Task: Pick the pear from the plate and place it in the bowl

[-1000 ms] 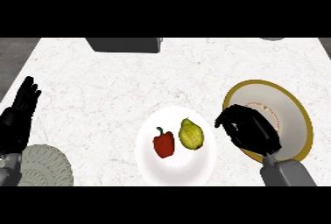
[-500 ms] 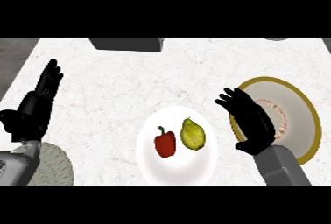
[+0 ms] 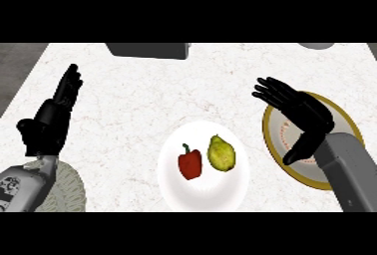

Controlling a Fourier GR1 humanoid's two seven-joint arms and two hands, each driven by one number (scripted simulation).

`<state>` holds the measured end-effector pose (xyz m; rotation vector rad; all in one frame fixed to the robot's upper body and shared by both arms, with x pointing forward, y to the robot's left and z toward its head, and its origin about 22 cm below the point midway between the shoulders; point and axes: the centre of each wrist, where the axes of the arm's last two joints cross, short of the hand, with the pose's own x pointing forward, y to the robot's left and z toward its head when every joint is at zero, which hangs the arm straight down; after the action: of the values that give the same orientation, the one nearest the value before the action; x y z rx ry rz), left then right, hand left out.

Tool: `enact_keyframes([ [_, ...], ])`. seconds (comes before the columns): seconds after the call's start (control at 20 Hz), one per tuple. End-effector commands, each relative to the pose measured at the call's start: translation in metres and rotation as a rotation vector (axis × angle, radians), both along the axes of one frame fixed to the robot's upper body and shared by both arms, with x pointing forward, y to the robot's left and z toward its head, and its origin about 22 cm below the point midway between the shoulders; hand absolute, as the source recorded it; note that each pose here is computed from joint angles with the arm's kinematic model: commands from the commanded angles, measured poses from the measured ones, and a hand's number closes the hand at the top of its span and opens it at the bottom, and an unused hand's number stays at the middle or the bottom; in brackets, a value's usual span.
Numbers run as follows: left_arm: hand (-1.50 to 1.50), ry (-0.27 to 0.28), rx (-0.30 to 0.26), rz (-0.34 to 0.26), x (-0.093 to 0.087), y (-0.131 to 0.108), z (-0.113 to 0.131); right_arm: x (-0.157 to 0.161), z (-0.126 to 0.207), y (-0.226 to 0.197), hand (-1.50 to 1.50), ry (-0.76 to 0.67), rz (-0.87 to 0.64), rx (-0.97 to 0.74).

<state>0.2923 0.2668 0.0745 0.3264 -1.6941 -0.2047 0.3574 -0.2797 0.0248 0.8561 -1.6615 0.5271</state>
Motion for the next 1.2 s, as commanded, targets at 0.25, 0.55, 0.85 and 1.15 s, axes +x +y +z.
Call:
enact_keyframes([
  [0.25, 0.00, 0.002, 0.002, -0.002, 0.005, -0.016, 0.009, 0.027, 0.023, 0.043, -1.50, -0.185, 0.272, -0.122],
  [0.55, 0.00, 0.001, 0.012, -0.007, 0.004, -0.015, 0.011, 0.029, 0.026, 0.056, -1.50, -0.240, 0.386, -0.207],
  [0.85, 0.00, 0.018, 0.014, 0.018, 0.005, -0.005, 0.009, 0.019, 0.010, 0.083, -1.50, -0.303, 0.490, -0.368],
  [1.15, 0.00, 0.013, 0.023, 0.037, 0.001, -0.011, -0.016, 0.014, -0.028, 0.110, -1.50, -0.327, 0.502, -0.454],
])
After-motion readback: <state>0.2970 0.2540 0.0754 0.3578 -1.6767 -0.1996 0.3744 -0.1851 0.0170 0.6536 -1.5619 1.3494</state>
